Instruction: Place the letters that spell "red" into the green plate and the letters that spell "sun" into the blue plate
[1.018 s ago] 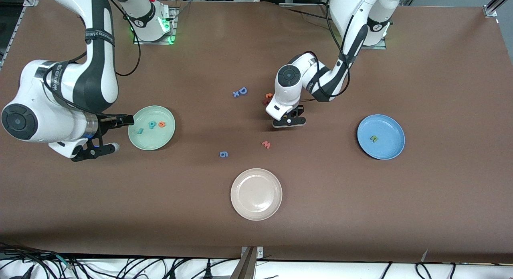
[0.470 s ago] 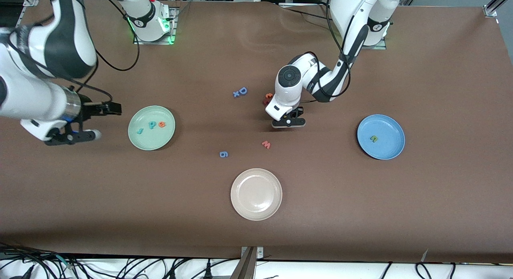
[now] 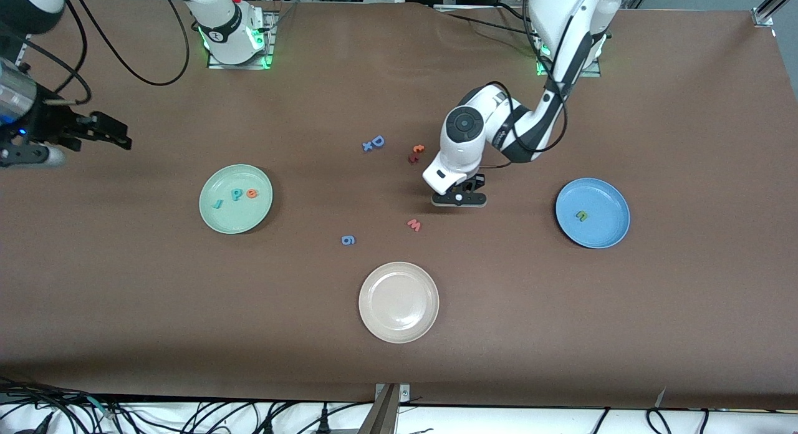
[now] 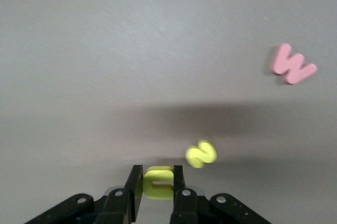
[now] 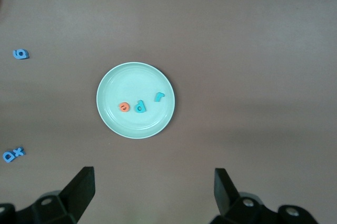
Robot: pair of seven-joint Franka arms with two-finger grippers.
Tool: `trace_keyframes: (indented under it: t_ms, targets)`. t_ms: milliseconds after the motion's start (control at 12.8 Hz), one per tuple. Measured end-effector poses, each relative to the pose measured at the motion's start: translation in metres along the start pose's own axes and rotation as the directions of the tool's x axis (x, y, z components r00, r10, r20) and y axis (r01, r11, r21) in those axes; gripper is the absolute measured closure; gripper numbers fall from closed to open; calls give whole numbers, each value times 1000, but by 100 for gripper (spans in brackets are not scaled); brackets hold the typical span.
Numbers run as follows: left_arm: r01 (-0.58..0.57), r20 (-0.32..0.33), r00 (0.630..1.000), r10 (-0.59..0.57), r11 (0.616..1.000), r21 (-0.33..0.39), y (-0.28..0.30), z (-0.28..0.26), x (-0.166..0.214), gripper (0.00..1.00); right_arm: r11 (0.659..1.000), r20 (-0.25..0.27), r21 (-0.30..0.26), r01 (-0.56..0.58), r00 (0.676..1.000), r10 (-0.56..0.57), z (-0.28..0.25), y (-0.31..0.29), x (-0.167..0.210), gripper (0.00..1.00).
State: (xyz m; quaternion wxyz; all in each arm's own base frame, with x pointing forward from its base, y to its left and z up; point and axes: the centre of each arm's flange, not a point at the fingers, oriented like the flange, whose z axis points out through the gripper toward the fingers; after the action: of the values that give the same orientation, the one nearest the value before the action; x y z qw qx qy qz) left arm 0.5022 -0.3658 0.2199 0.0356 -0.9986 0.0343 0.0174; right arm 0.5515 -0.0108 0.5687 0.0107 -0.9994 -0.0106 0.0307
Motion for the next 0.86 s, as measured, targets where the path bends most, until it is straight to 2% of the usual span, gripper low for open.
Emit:
trace_keyframes:
  t_ms: [157,391,626,861]
  targets:
    - [-77,17,997,77,997,15,-43,-13,20,73,1000,-5,1,-16,1000,16,-3,9,-3,0]
    - [-219,37,975,218,975,28,-140,-29,55,73,1000,-5,-2,-3,1000,3,-3,1,-3,0]
    - [-379,50,925,377,925,35,-236,-33,75,73,1000,-9,-2,2,1000,-2,-5,-2,-4,0]
    - [-477,83,877,474,878,30,-307,-23,77,73,1000,-12,-3,9,1000,-9,-6,-5,-4,0]
